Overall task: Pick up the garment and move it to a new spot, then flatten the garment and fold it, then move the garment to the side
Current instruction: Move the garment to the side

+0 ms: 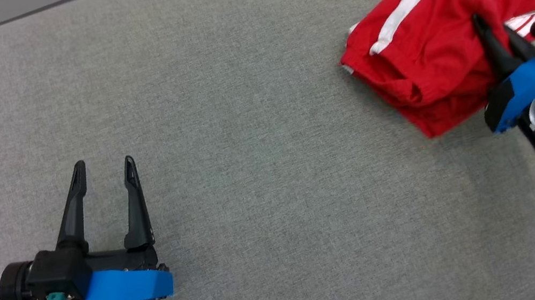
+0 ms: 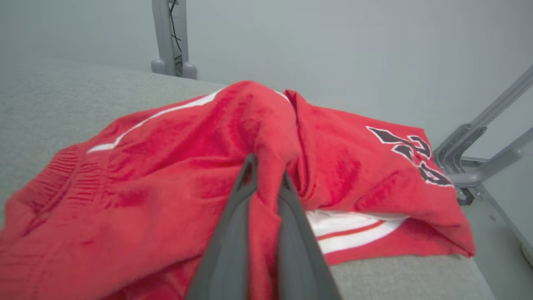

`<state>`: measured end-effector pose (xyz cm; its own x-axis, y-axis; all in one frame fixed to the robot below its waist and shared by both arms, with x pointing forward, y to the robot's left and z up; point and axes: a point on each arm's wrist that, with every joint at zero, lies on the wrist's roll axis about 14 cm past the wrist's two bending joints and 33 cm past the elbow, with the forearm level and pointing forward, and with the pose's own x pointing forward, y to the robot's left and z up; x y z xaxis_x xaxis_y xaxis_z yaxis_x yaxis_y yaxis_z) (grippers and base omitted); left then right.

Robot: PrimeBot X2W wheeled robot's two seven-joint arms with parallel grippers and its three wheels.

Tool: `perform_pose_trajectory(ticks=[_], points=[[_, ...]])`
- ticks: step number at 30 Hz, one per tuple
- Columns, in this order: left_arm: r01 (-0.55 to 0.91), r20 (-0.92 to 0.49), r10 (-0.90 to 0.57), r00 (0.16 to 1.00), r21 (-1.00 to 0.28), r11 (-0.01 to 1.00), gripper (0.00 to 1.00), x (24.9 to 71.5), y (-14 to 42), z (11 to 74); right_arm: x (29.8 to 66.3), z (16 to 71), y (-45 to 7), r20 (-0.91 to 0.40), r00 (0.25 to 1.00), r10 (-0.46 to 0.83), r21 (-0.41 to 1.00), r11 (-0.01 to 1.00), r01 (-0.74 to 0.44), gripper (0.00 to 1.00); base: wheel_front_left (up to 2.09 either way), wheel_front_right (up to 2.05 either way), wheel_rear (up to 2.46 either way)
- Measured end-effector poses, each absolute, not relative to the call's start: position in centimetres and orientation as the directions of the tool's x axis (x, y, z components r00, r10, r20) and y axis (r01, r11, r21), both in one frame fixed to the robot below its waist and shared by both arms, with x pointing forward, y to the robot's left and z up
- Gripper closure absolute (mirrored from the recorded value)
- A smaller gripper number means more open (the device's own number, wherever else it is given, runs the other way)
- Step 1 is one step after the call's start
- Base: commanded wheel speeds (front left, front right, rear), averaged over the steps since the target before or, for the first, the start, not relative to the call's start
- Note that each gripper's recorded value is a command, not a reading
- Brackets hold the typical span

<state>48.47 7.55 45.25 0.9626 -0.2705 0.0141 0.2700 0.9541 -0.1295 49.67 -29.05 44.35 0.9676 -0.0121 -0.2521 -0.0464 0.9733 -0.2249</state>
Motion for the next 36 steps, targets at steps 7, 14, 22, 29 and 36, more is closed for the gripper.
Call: perform_pose_trajectory(ticks=[7,14,22,29,36], points=[[0.27,0.014,-0.271,0.963,-0.135,0.953,0.0,49.8,7.6,44.3,54.6,47.3,-31.5,-0.222,0.975,-0.024,-0.337,0.94,-0.054,1.0,0.0,0.0,0.0],[0.267,-0.003,-0.269,0.963,-0.127,0.955,0.0,51.3,7.7,42.3,56.9,48.5,-38.2,-0.239,0.96,-0.148,-0.447,0.894,0.027,1.0,0.0,0.0,0.0],[0.282,-0.003,-0.284,0.959,-0.117,0.952,0.0,52.6,7.4,40.9,56.8,48.8,-44.9,-0.261,0.917,-0.3,-0.533,0.837,0.122,1.0,0.0,0.0,0.0],[0.287,0.006,-0.289,0.957,-0.116,0.951,0.0,53.0,7.5,40.6,57.0,47.5,-46.9,-0.278,0.892,-0.358,-0.523,0.835,0.172,0.35,0.0,0.0,0.0],[0.268,0.008,-0.269,0.963,-0.119,0.956,0.0,53.0,8.0,40.8,57.2,47.7,-47.1,-0.222,0.905,-0.362,-0.496,0.841,0.215,0.0,0.0,0.0,0.0]])
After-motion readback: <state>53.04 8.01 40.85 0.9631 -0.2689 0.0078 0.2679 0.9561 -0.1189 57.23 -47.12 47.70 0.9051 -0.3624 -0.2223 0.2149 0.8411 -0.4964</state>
